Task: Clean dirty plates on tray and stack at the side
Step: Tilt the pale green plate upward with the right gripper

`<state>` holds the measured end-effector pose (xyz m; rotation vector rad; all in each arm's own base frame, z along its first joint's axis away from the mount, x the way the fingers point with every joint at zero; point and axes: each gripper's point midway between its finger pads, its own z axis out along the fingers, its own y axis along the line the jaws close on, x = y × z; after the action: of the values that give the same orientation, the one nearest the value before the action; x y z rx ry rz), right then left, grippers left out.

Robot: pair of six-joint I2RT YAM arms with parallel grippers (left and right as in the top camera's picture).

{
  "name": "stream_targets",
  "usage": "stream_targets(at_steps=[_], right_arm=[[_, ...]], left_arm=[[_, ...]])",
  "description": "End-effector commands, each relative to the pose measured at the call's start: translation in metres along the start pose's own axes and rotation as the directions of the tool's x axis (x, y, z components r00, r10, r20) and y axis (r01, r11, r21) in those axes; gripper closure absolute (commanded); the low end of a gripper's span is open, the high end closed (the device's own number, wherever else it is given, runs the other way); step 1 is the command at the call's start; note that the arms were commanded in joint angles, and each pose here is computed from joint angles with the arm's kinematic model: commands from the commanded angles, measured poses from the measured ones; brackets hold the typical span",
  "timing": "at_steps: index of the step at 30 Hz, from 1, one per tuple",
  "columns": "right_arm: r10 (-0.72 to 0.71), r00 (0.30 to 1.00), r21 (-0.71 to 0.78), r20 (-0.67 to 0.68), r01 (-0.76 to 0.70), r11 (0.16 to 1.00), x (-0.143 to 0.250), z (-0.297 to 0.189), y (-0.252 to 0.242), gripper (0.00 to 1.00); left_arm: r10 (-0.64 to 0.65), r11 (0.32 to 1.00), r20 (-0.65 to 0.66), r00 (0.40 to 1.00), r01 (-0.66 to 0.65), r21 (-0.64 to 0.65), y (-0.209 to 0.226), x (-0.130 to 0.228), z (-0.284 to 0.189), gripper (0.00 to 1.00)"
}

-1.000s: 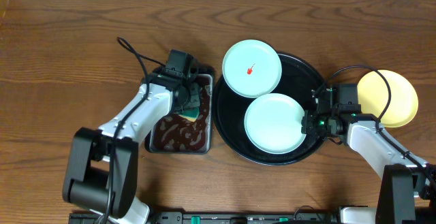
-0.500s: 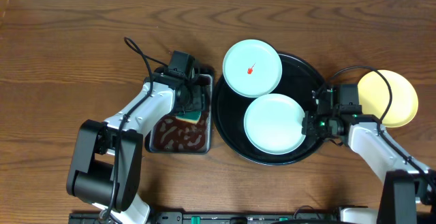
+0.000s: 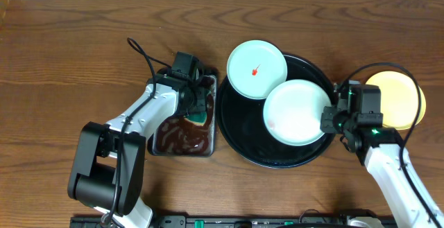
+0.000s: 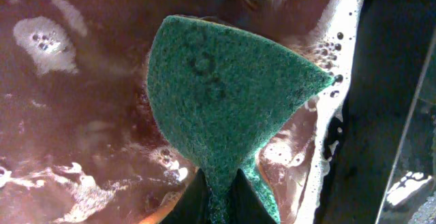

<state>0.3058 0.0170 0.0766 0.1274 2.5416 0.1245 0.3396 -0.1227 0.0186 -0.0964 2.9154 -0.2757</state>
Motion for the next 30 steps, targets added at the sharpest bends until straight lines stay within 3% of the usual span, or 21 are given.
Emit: stream_targets(at_steps=[1,3,5,14,22,26,30], right_arm=[[-0.053,0.992,0.059,0.111,0.047,0.997,-0.029,-0.019,-0.004,0.99],[-0.072,0.986,0.068,0.148,0.063,0.996,-0.037,-0.026,-0.004,0.99],[-0.104,0.979,0.109,0.178,0.086,0.990,-0.046,-0.033,-0.008,0.99],[-0.352,0.909,0.336,0.222,0.268,0.903,-0.074,-0.052,-0.008,0.99],[-0.525,0.812,0.451,0.254,0.381,0.807,-0.091,-0.067,0.020,0.99],[-0.581,0.765,0.525,0.279,0.385,0.759,-0.103,-0.079,0.030,0.99],[-0.590,0.745,0.551,0.313,0.364,0.751,-0.111,-0.087,0.036,0.99]], left_arm=[[0.023,1.000,-0.007,1.000,-0.023,-0.002,0.002,0.003,-0.003,0.63],[0.025,1.000,0.010,1.000,-0.025,0.004,0.001,0.001,-0.009,0.40],[0.026,1.000,0.024,0.999,-0.026,0.009,-0.001,-0.001,-0.015,0.29],[0.020,1.000,-0.034,0.999,-0.020,-0.003,0.003,0.013,-0.015,0.28],[0.013,1.000,-0.087,0.996,-0.015,-0.023,0.011,0.033,-0.006,0.28],[0.010,0.999,-0.107,0.994,-0.014,-0.031,0.015,0.042,-0.002,0.33],[0.010,0.999,-0.110,0.994,-0.014,-0.032,0.016,0.043,-0.002,0.63]])
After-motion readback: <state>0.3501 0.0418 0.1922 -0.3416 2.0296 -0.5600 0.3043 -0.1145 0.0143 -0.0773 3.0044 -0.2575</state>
